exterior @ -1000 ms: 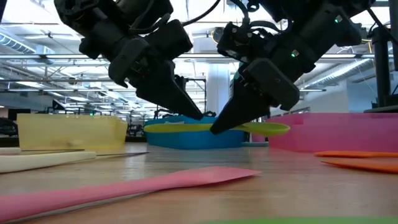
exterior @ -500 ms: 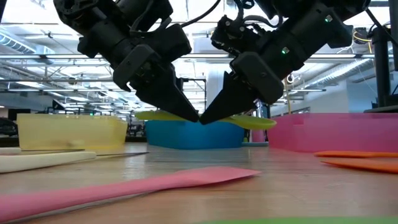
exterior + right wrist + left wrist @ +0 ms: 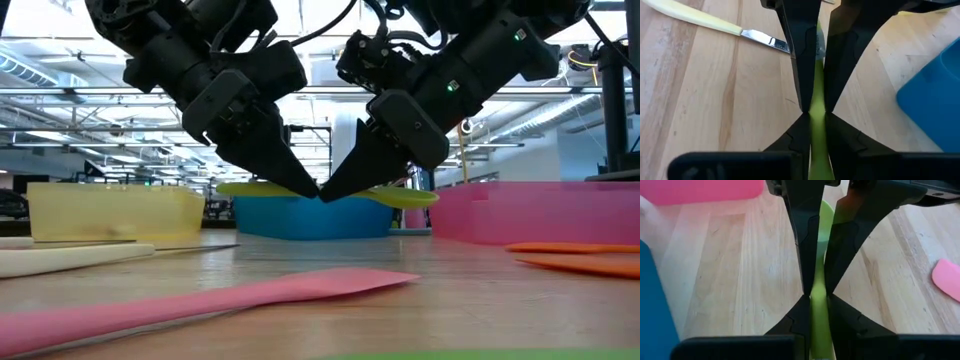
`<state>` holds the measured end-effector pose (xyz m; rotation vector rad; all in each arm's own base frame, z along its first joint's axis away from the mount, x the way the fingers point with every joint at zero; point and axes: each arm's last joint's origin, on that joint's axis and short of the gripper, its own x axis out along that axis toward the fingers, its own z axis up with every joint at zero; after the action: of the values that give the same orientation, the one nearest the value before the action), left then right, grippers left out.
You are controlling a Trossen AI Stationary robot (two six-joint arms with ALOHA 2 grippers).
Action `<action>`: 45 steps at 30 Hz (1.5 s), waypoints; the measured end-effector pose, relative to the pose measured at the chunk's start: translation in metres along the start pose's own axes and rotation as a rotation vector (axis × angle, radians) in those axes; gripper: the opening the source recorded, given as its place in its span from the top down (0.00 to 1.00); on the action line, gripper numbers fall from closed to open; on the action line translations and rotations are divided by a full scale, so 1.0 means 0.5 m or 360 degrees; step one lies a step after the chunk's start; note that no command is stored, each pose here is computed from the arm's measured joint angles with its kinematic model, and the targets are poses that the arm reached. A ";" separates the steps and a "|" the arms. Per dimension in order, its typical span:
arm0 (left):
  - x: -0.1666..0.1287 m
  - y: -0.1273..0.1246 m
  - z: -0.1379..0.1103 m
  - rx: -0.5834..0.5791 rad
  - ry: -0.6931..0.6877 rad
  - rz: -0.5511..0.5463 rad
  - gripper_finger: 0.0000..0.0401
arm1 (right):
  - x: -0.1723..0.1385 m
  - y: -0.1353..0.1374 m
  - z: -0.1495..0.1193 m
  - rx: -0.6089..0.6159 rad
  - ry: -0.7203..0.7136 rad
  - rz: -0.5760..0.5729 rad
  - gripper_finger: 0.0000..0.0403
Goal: Pick & Place Kitchen Items
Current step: Put the green serving spoon into the yellow bin
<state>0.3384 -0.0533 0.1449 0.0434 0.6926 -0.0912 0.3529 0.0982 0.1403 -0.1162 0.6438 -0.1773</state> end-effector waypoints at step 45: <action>-0.209 0.009 0.036 -0.0495 0.0058 0.0587 0.89 | -0.161 -0.061 0.082 -0.0022 -0.0038 0.0041 0.65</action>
<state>0.2704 -0.0427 0.2257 -0.1259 0.7185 0.3722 0.3106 0.0868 0.2250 -0.1230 0.6222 -0.1467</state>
